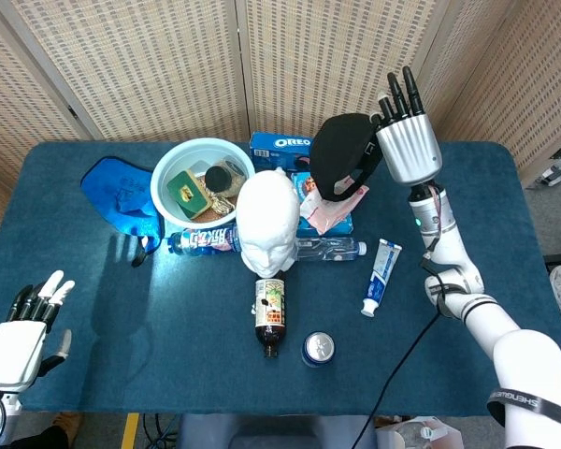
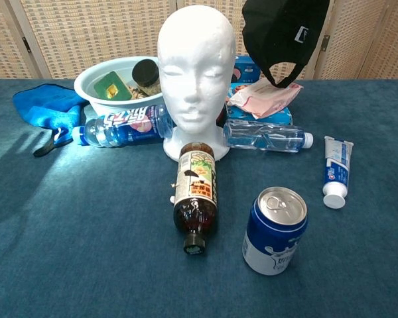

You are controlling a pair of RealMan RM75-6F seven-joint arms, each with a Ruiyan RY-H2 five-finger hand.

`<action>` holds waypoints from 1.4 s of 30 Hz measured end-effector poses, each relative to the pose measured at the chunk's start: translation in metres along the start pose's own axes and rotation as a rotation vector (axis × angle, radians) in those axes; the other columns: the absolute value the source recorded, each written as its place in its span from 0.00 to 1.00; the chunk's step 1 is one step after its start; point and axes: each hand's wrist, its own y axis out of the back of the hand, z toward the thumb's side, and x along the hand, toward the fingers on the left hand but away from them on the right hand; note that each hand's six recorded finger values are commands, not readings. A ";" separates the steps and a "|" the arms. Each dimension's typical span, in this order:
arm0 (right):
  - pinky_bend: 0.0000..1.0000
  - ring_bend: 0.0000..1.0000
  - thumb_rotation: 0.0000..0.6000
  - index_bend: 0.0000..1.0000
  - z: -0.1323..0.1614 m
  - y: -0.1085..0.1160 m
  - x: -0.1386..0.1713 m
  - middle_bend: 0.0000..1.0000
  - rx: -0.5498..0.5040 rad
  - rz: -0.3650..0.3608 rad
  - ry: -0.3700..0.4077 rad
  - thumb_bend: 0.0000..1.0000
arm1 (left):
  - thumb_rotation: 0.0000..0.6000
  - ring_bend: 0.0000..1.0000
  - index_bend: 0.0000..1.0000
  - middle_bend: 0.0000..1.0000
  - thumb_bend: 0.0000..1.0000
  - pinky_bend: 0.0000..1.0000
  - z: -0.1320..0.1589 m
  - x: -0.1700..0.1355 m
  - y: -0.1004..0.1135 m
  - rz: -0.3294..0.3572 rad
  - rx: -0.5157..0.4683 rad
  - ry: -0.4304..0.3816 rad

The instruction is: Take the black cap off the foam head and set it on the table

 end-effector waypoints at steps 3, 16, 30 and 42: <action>0.00 0.10 1.00 0.75 0.009 0.000 -0.003 0.34 -0.031 -0.012 -0.014 0.53 | 1.00 0.00 0.08 0.00 0.49 0.00 0.001 0.000 -0.001 -0.003 0.000 -0.002; 0.00 0.10 1.00 0.75 0.030 -0.013 0.009 0.34 -0.069 -0.006 0.018 0.53 | 1.00 0.00 0.08 0.00 0.49 0.00 -0.007 -0.008 0.000 -0.002 0.000 0.026; 0.00 0.10 1.00 0.74 0.020 -0.024 0.099 0.33 -0.076 0.012 0.129 0.53 | 1.00 0.00 0.08 0.00 0.49 0.00 -0.004 -0.007 0.000 -0.003 -0.001 0.010; 0.00 0.05 1.00 0.50 0.015 -0.032 0.160 0.25 -0.055 0.103 0.173 0.40 | 1.00 0.00 0.08 0.00 0.49 0.00 -0.003 -0.007 -0.003 -0.009 -0.004 0.004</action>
